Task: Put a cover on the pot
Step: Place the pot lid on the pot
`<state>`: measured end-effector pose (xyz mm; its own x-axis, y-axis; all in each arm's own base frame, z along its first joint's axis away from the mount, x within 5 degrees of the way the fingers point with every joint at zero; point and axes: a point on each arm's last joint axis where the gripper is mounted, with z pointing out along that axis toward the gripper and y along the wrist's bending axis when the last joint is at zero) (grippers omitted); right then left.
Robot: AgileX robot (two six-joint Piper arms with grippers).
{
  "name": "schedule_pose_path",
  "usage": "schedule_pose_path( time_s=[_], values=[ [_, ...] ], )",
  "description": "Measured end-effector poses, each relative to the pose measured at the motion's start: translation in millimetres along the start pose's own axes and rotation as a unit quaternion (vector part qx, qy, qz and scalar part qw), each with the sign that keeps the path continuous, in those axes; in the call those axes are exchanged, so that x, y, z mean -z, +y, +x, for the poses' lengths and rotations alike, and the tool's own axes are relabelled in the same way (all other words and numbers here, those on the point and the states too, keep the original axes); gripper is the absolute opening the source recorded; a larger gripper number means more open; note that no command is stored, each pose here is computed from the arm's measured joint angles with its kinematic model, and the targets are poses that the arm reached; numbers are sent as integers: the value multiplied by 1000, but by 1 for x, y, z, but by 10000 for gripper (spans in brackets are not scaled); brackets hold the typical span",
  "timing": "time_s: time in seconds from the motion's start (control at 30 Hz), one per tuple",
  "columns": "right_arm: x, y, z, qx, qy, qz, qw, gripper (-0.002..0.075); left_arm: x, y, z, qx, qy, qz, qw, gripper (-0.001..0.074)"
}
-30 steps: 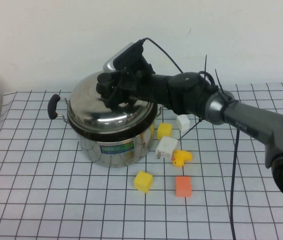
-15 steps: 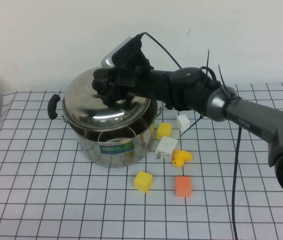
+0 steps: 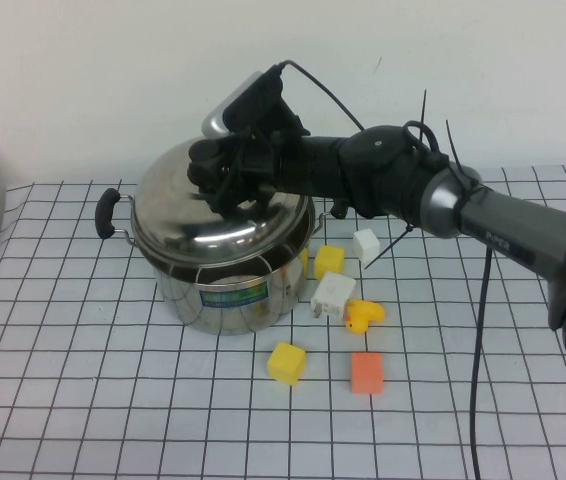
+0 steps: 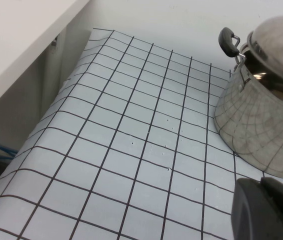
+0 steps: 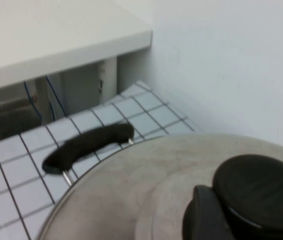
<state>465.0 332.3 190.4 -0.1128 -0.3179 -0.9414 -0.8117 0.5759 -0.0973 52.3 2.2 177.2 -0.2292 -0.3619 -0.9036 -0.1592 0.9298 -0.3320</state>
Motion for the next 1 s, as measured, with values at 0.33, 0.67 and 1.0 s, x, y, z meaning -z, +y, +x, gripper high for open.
schedule_pose_path(
  time_s=[0.33, 0.67, 1.0],
  values=[
    [0, -3, 4, -1, 7, 18, 1000, 351, 0, 0, 0, 0, 0, 0, 1000, -3],
    [0, -3, 4, -3, 6, 17, 1000, 351, 0, 0, 0, 0, 0, 0, 1000, -3],
    [-7, 0, 18, -12, 17, 5, 1000, 351, 0, 0, 0, 0, 0, 0, 1000, -3]
  ],
)
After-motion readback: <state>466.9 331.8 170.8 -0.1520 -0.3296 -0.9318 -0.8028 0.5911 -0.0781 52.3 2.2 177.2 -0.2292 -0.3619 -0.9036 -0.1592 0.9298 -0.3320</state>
